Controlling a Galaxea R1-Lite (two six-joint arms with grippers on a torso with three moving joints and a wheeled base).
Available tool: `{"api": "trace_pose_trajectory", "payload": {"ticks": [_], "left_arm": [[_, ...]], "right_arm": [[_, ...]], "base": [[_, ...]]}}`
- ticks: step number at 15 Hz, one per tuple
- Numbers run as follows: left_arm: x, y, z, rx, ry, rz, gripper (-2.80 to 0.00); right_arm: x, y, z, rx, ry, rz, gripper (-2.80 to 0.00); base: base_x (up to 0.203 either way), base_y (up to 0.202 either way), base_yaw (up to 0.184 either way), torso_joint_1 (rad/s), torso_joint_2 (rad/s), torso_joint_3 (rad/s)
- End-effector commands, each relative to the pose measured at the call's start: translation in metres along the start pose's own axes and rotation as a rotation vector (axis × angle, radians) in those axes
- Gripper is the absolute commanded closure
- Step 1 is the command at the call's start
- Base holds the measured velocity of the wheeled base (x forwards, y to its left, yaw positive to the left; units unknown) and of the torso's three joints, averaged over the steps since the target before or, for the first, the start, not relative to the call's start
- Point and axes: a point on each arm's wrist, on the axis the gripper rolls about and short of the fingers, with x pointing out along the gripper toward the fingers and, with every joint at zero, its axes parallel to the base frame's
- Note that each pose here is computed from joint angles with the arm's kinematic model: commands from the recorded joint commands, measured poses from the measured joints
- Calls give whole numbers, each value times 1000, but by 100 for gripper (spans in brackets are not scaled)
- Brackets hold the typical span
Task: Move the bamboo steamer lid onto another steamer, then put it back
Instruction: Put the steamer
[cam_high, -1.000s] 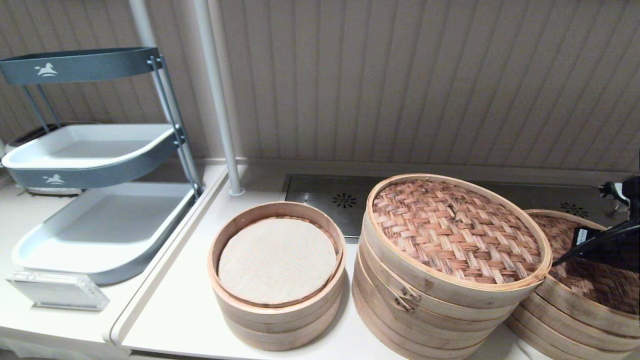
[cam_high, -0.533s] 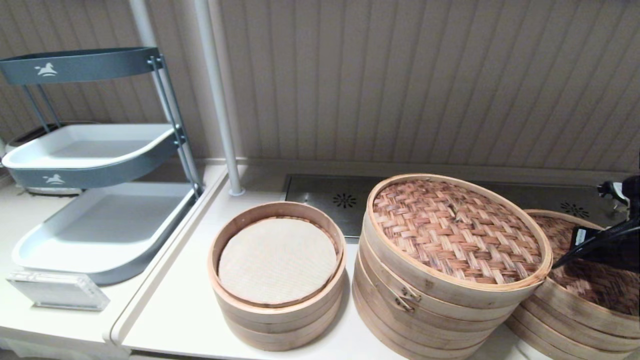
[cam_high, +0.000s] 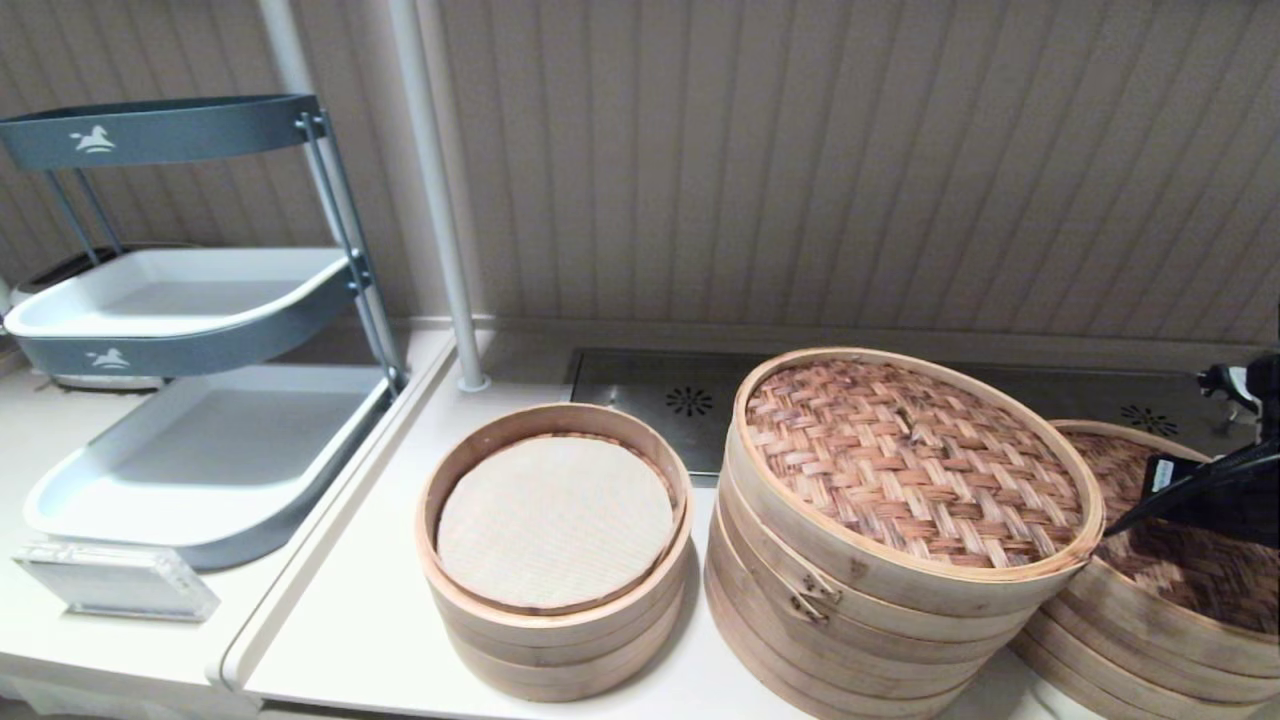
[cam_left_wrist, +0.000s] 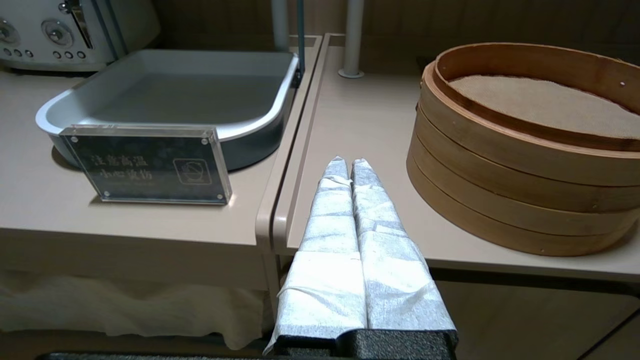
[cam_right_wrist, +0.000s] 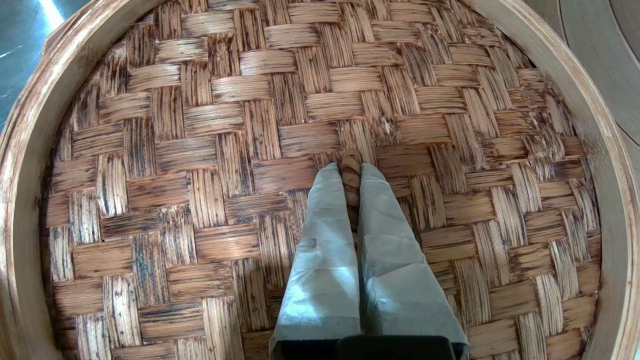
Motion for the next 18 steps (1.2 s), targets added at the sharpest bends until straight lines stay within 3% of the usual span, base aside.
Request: {"api": "trace_pose_trajectory", "payload": {"ticks": [1, 9, 10, 18], "left_arm": [[1, 0, -7, 0, 22, 0, 0], [1, 0, -7, 0, 23, 0, 0], [1, 0, -7, 0, 22, 1, 0], [1, 0, -7, 0, 22, 0, 0]], "right_arm": [[0, 0, 1, 2, -4, -3, 0], [-1, -1, 1, 8, -30, -5, 0], [0, -1, 2, 12, -51, -6, -280], [-9, -2, 6, 19, -111, 6, -280]], "base": [[0, 0, 0, 0, 0, 0], [0, 0, 0, 0, 0, 0], [0, 0, 0, 0, 0, 0], [0, 0, 0, 0, 0, 0]]}}
